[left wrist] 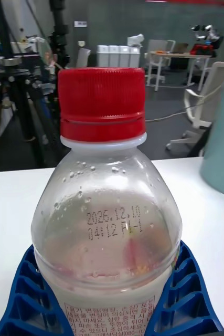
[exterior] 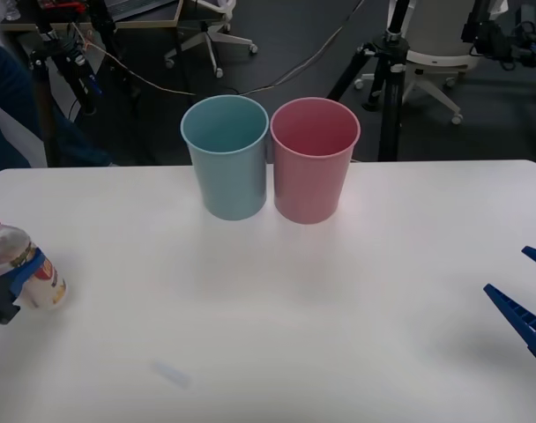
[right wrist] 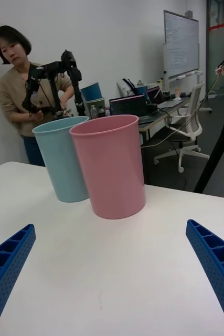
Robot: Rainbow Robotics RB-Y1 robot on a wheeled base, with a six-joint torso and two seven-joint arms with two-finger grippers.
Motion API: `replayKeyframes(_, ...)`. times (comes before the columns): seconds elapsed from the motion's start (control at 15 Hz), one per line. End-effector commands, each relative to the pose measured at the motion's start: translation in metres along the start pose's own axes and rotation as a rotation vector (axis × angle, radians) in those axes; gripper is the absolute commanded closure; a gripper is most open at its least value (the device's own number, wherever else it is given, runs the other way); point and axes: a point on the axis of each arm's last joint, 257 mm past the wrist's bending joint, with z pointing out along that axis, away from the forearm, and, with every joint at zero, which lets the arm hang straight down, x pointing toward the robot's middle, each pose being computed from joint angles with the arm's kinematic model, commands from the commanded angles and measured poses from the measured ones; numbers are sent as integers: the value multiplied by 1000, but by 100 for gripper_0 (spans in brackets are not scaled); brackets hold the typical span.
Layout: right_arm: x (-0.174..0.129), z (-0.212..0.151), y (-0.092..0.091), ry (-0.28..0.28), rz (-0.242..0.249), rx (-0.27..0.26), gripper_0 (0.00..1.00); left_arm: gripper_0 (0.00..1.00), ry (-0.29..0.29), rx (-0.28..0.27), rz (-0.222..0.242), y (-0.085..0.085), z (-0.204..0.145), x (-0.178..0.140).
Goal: Grasp the object on the table and drop it into the matching bin: aluminum can to the light blue bin, PET bottle to the pink bin.
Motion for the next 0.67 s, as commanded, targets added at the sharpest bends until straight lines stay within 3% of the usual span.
replayKeyframes(0.07, 0, 0, 0, 0, 0, 0, 0, 100, 7, 116, 54, -41, -11, -15)
replayKeyframes(0.33, 0, 0, 0, 0, 0, 0, 0, 100, -4, 291, 129, -94, -31, -37)
replayKeyframes(0.6, 0, 0, 0, 0, 0, 0, 0, 100, -22, 411, 199, -136, -47, -63)
replayKeyframes(0.67, 0, 0, 0, 0, 0, 0, 0, 100, -33, 443, 196, -147, -50, -70)
